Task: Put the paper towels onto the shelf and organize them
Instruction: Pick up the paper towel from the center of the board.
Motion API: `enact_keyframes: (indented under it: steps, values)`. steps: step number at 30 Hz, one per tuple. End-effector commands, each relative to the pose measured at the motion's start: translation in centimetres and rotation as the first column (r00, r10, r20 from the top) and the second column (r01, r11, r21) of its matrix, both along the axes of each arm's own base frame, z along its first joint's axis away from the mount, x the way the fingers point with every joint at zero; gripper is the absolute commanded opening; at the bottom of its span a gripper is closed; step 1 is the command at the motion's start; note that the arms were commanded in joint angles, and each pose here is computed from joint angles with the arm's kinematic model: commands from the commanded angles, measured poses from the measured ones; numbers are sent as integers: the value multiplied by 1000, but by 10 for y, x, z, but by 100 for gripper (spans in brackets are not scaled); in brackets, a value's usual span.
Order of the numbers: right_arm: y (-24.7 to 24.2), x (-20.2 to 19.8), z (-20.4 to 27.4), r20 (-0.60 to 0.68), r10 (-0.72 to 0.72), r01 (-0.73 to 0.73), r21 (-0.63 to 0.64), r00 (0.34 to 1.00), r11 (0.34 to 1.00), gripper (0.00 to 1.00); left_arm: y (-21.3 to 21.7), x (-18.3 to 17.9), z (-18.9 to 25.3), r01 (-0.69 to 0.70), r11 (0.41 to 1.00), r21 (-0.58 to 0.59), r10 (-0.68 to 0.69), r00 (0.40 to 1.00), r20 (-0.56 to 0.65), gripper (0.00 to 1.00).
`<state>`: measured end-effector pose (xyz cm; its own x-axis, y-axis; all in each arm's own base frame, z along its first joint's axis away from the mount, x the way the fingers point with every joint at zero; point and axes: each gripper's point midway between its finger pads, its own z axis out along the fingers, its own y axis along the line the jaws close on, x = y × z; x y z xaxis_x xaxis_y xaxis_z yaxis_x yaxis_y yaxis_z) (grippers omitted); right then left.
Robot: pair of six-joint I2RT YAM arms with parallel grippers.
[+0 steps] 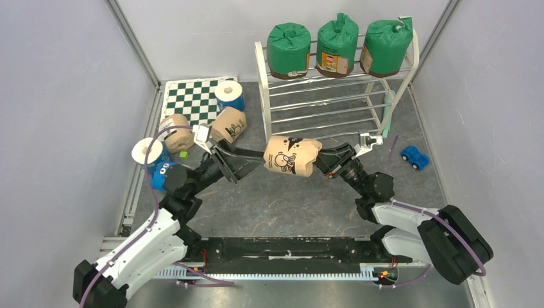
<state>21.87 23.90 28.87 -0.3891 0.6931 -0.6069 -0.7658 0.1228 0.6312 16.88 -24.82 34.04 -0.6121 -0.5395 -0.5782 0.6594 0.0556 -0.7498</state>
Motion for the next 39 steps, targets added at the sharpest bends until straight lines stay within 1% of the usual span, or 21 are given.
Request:
enact_keyframes:
  steps: [1, 7, 11, 14, 17, 20, 24, 29, 35, 39]
  values:
    - [-34, -60, 90, 415, -40, -63, 232, 909, 971, 0, 0, -6, 17, 1, 1000, 21, -3, 996, 89, 91]
    - [-33, -63, 96, 434, -26, -84, 233, 901, 969, 0, -12, -6, 6, 79, 996, 46, -81, 996, 39, 90]
    - [-36, -64, 100, 439, -44, -73, 247, 897, 966, 0, -13, -1, -5, 71, 995, 65, -71, 998, -3, 90]
    - [-39, -65, 102, 445, -54, -69, 255, 894, 965, 0, -13, 3, -14, 48, 992, 118, -45, 999, -23, 91]
    - [-39, -66, 103, 448, -52, -72, 255, 893, 964, 0, -13, 1, -12, 55, 992, 114, -54, 998, -12, 90]
    - [-36, -66, 103, 450, -32, -89, 244, 892, 966, 0, -16, -5, -6, 101, 990, 97, -101, 995, 2, 90]
    - [-32, -65, 101, 447, -13, -100, 229, 894, 968, 0, -18, -13, 7, 154, 988, 29, -155, 988, 31, 87]
    - [-27, -60, 94, 430, 3, -104, 211, 903, 972, 0, -16, -18, 21, 170, 985, -11, -169, 983, 73, 82]
    - [-23, -56, 88, 414, 18, -108, 195, 910, 975, 0, -14, -25, 30, 188, 982, -11, -186, 977, 105, 75]
    - [-21, -53, 86, 406, 23, -108, 187, 914, 976, 0, -18, -27, 26, 214, 977, 4, -213, 973, 93, 72]
